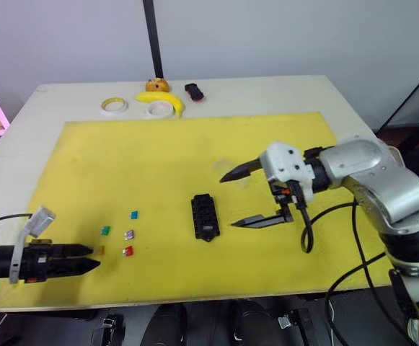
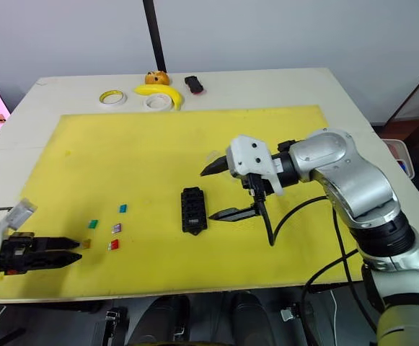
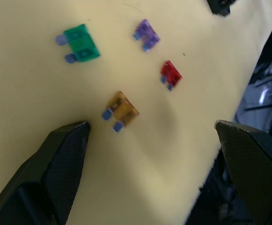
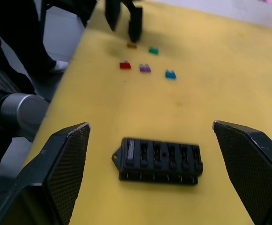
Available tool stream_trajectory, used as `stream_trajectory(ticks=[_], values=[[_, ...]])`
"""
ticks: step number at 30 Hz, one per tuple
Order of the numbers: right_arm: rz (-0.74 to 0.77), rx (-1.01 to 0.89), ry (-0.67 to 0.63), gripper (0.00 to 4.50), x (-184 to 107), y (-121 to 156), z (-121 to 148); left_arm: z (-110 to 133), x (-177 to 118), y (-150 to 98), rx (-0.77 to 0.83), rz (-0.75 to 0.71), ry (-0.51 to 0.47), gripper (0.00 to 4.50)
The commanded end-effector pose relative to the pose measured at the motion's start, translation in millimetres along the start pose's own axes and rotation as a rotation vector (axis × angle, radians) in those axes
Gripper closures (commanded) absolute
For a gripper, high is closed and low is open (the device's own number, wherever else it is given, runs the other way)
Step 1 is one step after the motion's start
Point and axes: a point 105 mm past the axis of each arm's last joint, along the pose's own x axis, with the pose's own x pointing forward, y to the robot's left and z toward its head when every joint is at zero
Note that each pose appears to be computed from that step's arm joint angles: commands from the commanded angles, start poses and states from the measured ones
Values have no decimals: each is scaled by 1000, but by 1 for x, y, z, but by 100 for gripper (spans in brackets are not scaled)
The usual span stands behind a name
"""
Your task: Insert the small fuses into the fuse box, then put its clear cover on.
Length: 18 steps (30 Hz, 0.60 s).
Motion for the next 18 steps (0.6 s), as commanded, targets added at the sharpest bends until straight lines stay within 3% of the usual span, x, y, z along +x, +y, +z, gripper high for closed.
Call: stream_trajectory(ticks=[1,8,17,18], values=[[4,-44,-12,6,0,0,10,2,6,7,-23,13,-4,0],[2,-56,-7,6,2,0,12,25,24,-7,-14,-100,-49,0],[-30,-41,4,6,1,-6,11,16,30,-5,-5,-100,7,0],[-32,-40,4,0,1,-6,11,15,30,-5,-7,-100,5,41]])
